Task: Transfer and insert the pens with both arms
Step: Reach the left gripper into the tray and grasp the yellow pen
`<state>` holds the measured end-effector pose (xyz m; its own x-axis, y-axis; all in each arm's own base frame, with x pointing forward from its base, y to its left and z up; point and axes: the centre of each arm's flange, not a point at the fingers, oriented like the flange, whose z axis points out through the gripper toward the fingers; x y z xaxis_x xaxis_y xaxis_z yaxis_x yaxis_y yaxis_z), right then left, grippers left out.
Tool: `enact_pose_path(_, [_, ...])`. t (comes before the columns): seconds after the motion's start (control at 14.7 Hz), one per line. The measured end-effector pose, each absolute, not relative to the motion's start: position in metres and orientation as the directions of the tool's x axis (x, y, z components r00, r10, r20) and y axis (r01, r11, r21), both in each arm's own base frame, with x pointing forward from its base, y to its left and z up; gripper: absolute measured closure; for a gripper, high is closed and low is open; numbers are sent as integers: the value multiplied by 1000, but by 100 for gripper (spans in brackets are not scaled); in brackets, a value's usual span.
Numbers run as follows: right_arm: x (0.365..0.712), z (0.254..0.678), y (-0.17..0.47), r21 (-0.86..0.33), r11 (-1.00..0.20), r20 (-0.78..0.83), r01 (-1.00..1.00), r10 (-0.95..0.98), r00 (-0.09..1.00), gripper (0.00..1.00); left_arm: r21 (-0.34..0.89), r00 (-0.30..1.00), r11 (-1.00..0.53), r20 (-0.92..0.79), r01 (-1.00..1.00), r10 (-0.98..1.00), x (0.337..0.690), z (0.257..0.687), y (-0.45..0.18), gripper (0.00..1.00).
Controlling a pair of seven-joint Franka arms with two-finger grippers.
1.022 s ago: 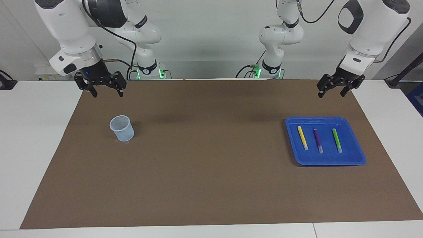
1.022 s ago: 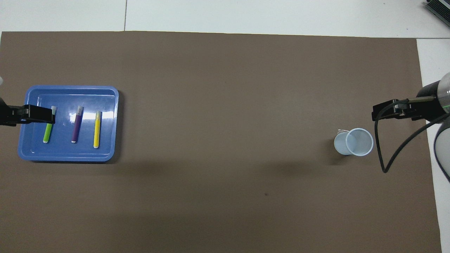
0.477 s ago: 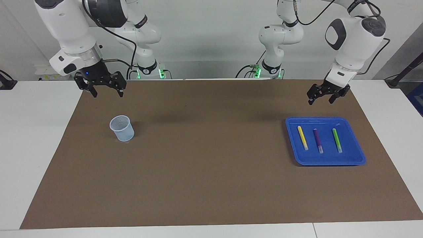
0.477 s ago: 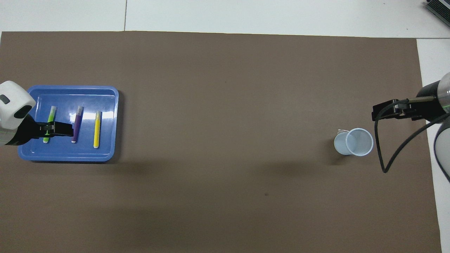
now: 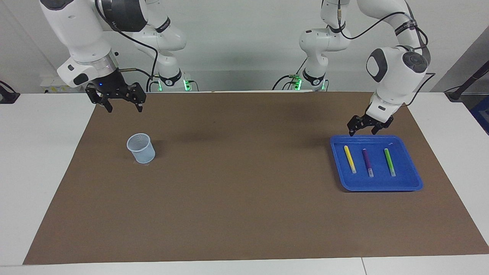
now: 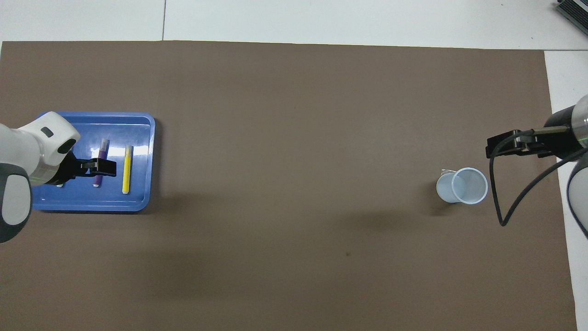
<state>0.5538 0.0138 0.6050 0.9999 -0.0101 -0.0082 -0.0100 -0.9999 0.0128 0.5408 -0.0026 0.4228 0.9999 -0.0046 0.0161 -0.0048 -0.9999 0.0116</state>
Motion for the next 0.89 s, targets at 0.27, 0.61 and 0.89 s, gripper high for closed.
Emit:
enact_pose_path(0.27, [554,605,14,13,-1000,-8,-10,-10,1000,0,9,1000,-1000,22,-6,-6,551,388,-4,0])
enact_pose_path(0.61, [554,605,14,13,-1000,-8,-10,-10,1000,0,6,999,-1000,35,-9,-9,566,341,-6,3])
enact_pose_path(0.89, [554,605,14,13,-1000,-8,-10,-10,1000,0,4,1000,-1000,29,-12,-12,572,306,-7,5])
